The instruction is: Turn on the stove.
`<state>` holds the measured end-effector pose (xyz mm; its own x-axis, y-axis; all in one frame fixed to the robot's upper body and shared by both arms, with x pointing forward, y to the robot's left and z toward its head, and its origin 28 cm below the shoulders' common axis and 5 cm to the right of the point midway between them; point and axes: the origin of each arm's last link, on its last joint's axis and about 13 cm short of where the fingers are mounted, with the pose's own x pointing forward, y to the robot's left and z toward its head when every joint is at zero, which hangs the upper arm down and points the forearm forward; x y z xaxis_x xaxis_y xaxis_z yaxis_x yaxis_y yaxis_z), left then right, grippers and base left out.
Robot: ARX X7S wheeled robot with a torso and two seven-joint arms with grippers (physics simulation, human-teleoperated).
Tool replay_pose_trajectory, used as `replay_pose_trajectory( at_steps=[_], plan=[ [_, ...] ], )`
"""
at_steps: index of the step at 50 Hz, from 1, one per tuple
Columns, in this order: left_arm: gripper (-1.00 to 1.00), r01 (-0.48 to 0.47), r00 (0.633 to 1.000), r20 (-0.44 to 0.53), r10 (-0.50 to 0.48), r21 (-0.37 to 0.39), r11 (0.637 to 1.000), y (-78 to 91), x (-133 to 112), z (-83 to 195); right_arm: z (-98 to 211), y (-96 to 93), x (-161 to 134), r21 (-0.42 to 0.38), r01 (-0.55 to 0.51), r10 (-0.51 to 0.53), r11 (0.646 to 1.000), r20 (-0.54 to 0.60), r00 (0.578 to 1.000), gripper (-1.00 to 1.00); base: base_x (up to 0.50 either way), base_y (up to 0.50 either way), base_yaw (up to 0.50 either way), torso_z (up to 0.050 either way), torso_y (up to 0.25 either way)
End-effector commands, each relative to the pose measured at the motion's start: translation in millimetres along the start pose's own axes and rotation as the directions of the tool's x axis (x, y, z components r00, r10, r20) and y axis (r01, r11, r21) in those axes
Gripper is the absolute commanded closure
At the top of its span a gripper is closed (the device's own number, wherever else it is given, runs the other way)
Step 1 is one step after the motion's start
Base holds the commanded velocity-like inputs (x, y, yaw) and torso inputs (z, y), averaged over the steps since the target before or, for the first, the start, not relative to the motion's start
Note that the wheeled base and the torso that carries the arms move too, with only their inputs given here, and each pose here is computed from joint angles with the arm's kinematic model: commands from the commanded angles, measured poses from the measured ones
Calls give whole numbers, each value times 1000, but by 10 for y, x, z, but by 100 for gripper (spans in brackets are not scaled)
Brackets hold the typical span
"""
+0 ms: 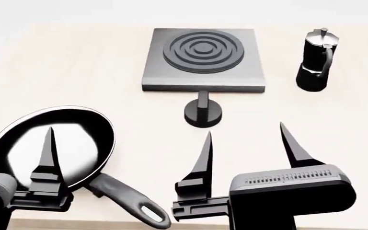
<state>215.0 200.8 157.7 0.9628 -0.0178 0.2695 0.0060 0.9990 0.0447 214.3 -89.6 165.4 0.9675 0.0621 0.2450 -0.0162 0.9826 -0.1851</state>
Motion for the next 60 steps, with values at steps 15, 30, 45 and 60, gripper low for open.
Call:
replay_pose_trajectory(
  at_steps=[15, 30, 45, 60],
  plan=[
    [-100, 2, 1000, -3, -2, 4, 1000, -2, 1, -10, -11, 6, 1, 9, -10, 10, 1000, -4, 1000, -100, 0, 142, 0, 0, 0],
    [-100, 3, 1000, -6, -3, 3, 1000, -1, 6, -24, -31, 15, 5, 2, -29, 29, 1000, -15, 999, -100, 0, 19, 0, 0, 0],
    [-100, 3, 1000, -10, -3, 9, 1000, 3, 7, -26, -34, 10, 9, 14, -23, 23, 1000, -24, 999, -100, 248, 0, 0, 0, 0],
    [-100, 2, 1000, -8, -2, 11, 1000, -3, 0, -17, -35, 12, 6, 8, -24, 24, 1000, -26, 999, -100, 305, 0, 0, 0, 0]
  ],
)
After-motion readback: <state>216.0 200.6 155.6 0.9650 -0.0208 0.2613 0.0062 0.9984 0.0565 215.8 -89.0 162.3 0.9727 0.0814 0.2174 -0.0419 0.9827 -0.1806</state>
